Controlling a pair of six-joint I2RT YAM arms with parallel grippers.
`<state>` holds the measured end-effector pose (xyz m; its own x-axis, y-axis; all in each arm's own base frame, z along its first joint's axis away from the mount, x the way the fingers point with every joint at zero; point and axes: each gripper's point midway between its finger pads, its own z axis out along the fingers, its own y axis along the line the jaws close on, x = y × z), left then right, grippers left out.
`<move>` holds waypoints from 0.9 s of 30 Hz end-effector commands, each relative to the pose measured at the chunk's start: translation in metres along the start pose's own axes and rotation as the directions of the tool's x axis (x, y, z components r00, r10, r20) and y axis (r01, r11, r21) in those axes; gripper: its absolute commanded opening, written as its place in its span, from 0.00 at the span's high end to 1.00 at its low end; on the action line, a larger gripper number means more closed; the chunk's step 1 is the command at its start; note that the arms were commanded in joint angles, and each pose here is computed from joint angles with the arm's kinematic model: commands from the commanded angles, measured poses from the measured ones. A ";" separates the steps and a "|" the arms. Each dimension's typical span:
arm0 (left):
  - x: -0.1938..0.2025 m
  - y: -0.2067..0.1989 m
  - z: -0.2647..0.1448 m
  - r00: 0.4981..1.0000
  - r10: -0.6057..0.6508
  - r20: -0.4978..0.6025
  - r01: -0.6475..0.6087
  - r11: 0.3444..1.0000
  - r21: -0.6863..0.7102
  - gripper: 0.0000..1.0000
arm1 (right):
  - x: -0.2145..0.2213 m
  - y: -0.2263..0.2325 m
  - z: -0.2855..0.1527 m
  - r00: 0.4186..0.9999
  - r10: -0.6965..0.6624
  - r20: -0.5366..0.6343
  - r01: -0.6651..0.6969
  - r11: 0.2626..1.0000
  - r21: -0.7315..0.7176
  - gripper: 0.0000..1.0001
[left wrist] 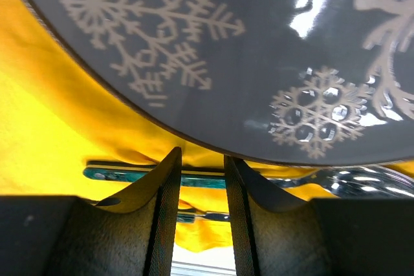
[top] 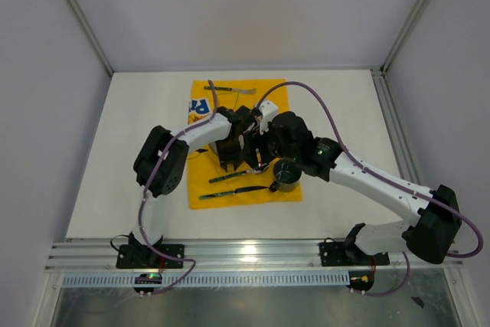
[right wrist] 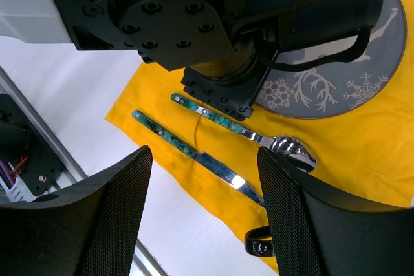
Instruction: Set the dinner table for one person
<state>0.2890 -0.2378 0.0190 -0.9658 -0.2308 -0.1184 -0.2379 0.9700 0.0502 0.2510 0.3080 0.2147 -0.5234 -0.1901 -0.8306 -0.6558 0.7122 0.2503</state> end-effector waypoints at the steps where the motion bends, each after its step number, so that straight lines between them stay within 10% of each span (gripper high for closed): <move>1: -0.007 -0.028 -0.010 0.999 -0.004 0.040 0.001 0.998 0.070 0.66 | -0.018 0.008 -0.001 0.998 0.008 0.056 -0.007 1.000 -0.026 0.30; 27: 0.010 -0.049 -0.007 0.999 0.033 0.030 -0.035 0.997 0.075 0.66 | -0.013 0.012 0.005 0.999 0.011 0.043 -0.008 0.999 -0.049 0.30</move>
<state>0.2861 -0.2780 0.0202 -0.9734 -0.1850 -0.1353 -0.1875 0.9822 0.0060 0.2498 0.3119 0.2134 -0.5272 -0.1920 -0.8278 -0.6649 0.6997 0.2613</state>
